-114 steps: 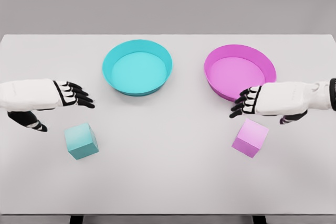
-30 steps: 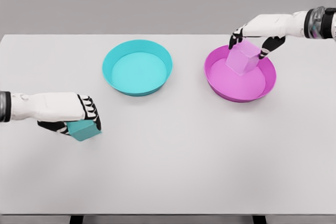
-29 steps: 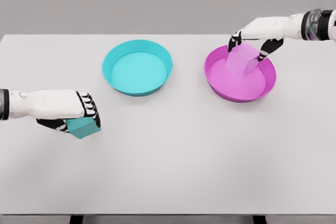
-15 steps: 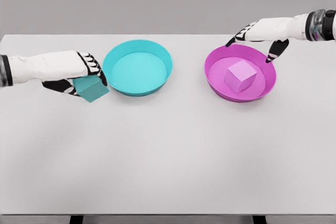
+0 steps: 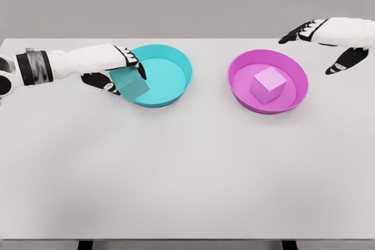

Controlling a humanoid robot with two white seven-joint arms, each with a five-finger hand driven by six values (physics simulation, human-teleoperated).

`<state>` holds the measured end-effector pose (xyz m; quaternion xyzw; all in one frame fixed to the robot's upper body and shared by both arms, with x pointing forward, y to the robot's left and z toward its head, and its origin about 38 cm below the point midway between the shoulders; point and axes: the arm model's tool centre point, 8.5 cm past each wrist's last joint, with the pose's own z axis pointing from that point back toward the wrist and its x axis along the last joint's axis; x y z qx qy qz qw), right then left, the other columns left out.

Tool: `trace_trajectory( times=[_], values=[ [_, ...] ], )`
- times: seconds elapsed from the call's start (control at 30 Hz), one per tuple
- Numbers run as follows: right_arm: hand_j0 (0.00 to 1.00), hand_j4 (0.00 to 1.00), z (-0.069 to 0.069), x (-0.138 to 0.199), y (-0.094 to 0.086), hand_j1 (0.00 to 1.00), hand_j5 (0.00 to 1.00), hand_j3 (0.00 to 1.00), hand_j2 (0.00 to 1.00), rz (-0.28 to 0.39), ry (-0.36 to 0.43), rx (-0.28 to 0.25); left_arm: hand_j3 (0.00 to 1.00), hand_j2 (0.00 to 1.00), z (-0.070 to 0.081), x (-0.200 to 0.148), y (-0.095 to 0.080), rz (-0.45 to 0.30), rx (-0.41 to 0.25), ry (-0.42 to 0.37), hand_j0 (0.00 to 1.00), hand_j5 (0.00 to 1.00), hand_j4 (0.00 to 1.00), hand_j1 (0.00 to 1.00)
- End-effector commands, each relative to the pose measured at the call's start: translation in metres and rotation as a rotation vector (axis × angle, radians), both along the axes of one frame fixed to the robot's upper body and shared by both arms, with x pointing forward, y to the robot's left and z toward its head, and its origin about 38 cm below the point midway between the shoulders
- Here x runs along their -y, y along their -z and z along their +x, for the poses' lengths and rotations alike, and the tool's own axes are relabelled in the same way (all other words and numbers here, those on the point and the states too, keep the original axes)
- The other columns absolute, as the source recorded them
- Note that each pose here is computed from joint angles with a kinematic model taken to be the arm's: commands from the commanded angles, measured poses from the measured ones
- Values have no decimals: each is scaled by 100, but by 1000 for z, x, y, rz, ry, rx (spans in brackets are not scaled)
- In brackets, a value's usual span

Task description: Place the blocks in the corresponding plates according to their colors

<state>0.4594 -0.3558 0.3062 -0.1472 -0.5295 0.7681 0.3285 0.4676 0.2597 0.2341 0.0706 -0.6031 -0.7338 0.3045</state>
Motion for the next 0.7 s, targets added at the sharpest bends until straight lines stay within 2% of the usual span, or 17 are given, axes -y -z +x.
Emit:
trace_trajectory(
  times=[0.0, 0.07, 0.13, 0.2, 0.33, 0.4, 0.5, 0.57, 0.6, 0.67],
  values=[
    [100, 100, 4, -20, 0, 100, 100, 100, 100, 26, -39, 12, 54, 54, 6, 2, 10, -24, -31, -19, 54, 54, 54, 54],
    [100, 100, 7, -35, 2, 100, 100, 100, 100, 42, -69, 12, 54, 54, 14, 4, 17, -40, -55, -41, 54, 54, 54, 54],
    [100, 100, 7, -33, 1, 100, 100, 100, 100, 40, -64, 13, 54, 54, 21, 6, 18, -53, -63, -53, 54, 54, 54, 54],
    [100, 100, 5, -31, 8, 100, 100, 100, 100, 36, -61, -2, 54, 54, 28, 11, 25, -70, -86, -67, 54, 54, 54, 54],
    [100, 100, 4, -24, 5, 100, 100, 100, 100, 23, -47, 6, 54, 54, 38, 18, 29, -95, -108, -84, 54, 54, 54, 54],
    [100, 100, 4, -28, -1, 100, 100, 100, 100, 24, -59, 21, 54, 54, 43, 21, 29, -104, -114, -92, 54, 54, 54, 54],
    [100, 100, -6, -34, -16, 100, 100, 100, 100, 19, -95, 60, 54, 54, 50, 22, 28, -111, -122, -106, 54, 54, 54, 54],
    [100, 100, -11, -29, -18, 100, 100, 100, 100, 9, -93, 63, 55, 55, 54, 23, 25, -117, -122, -114, 55, 55, 55, 55],
    [100, 100, -15, -15, -22, 100, 100, 100, 100, -12, -66, 67, 62, 62, 57, 23, 23, -119, -121, -118, 62, 62, 62, 62],
    [100, 100, -17, -5, -33, 100, 100, 100, 100, -15, -44, 92, 87, 87, 58, 21, 25, -119, -127, -128, 87, 87, 87, 87]
  ],
)
